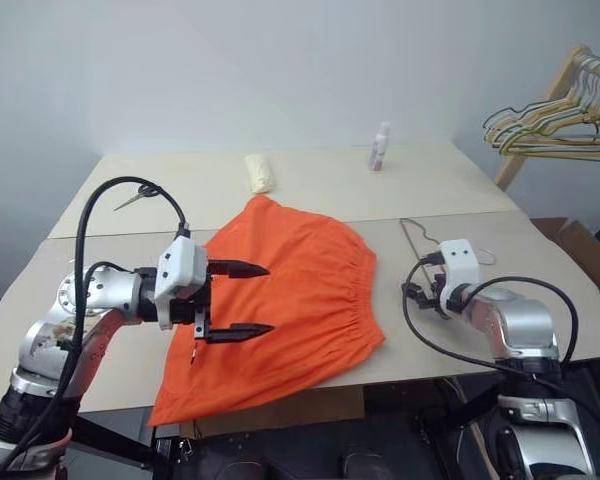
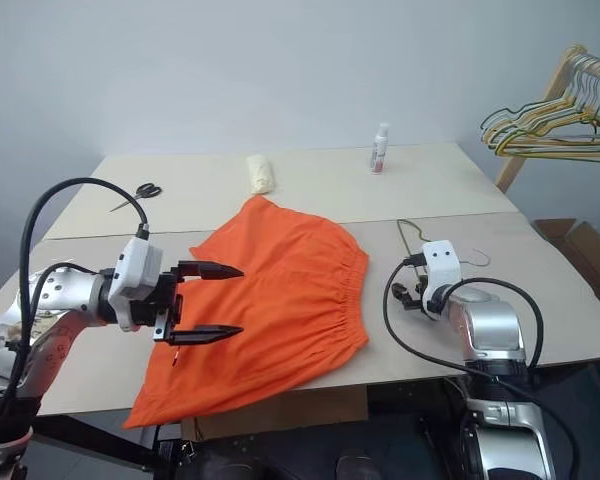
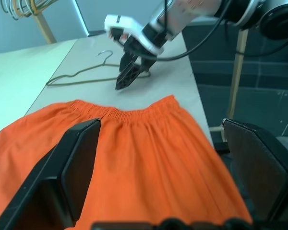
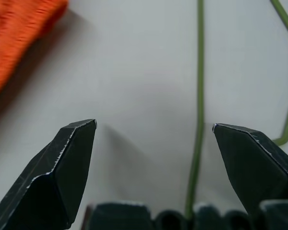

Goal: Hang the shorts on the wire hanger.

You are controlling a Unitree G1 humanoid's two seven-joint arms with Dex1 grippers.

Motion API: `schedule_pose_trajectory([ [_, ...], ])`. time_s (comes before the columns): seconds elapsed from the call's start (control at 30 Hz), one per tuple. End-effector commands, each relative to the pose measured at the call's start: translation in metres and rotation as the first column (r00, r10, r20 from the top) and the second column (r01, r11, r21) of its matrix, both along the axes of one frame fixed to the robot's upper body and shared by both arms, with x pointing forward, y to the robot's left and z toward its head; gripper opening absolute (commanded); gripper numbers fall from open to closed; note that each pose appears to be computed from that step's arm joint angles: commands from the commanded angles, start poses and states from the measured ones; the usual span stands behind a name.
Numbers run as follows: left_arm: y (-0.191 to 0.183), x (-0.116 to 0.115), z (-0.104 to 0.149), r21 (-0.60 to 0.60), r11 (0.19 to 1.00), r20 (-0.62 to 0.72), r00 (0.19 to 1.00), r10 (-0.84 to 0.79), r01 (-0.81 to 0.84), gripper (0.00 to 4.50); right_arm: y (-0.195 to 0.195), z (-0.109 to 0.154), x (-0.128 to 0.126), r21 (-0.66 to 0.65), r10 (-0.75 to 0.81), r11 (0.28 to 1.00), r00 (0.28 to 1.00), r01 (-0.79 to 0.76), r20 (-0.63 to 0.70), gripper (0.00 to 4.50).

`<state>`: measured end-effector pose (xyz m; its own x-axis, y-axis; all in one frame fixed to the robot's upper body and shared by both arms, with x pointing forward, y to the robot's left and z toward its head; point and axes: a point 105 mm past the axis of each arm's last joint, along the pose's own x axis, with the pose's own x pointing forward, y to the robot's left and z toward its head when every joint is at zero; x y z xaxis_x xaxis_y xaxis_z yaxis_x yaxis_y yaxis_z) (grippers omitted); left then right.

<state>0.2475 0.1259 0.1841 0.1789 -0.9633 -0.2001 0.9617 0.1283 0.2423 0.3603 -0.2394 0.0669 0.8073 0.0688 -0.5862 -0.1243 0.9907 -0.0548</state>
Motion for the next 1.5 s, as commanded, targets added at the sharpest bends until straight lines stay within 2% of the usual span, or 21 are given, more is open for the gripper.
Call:
schedule_pose_trajectory([
  [0.03,-0.004,-0.007,0.013,-0.032,0.999,0.035,0.999,-0.033,0.034,4.38,-0.007,0.013,0.011,-0.001,-0.017,1.0,0.999,0.018,0.041,4.5],
  [0.23,-0.004,-0.007,0.009,-0.03,0.999,0.024,0.999,-0.039,0.039,4.38,-0.004,-0.009,0.004,0.012,0.016,1.0,0.997,-0.015,-0.077,4.5],
  [0.33,-0.003,-0.006,0.009,-0.029,0.999,0.026,0.999,-0.037,0.038,4.4,-0.006,-0.016,0.002,-0.004,0.007,1.0,0.994,-0.008,-0.111,3.64],
  [0.67,-0.002,-0.003,0.007,-0.027,0.999,0.035,0.999,-0.03,0.031,4.4,-0.017,-0.03,-0.003,-0.055,-0.046,0.998,0.985,0.037,-0.167,0.05],
  [0.87,-0.003,0.003,0.006,-0.033,0.999,0.048,0.999,0.015,-0.013,4.4,-0.016,-0.019,0.001,-0.121,-0.034,0.992,0.994,0.022,-0.101,0.02],
  [0.97,-0.005,0.034,0.012,-0.107,0.974,0.044,0.978,0.205,-0.199,4.4,-0.001,0.023,0.014,-0.108,0.0,0.994,0.997,0.009,0.082,0.02],
  [1.07,-0.013,0.063,0.032,-0.286,0.891,-0.092,0.936,0.341,-0.353,4.4,0.024,0.066,0.016,-0.1,0.086,0.993,0.96,-0.061,0.265,0.02],
  [1.17,-0.022,0.073,0.046,-0.424,0.815,-0.25,0.916,0.314,-0.395,4.4,0.051,0.099,0.007,-0.096,0.189,0.982,0.88,-0.163,0.435,0.02],
  [1.3,-0.039,0.079,0.055,-0.522,0.743,-0.405,0.888,0.217,-0.419,4.4,0.084,0.128,-0.013,-0.118,0.329,0.939,0.736,-0.324,0.592,0.02],
  [1.37,-0.048,0.081,0.061,-0.559,0.708,-0.437,0.879,0.191,-0.431,4.4,0.097,0.135,-0.02,-0.184,0.391,0.914,0.662,-0.363,0.639,0.02],
  [1.4,-0.053,0.082,0.065,-0.578,0.687,-0.454,0.873,0.179,-0.441,4.4,0.106,0.14,-0.026,-0.222,0.428,0.895,0.603,-0.387,0.674,0.02],
  [1.5,-0.062,0.088,0.075,-0.622,0.623,-0.476,0.861,0.179,-0.474,4.4,0.123,0.149,-0.038,-0.263,0.457,0.87,0.484,-0.417,0.747,0.02],
])
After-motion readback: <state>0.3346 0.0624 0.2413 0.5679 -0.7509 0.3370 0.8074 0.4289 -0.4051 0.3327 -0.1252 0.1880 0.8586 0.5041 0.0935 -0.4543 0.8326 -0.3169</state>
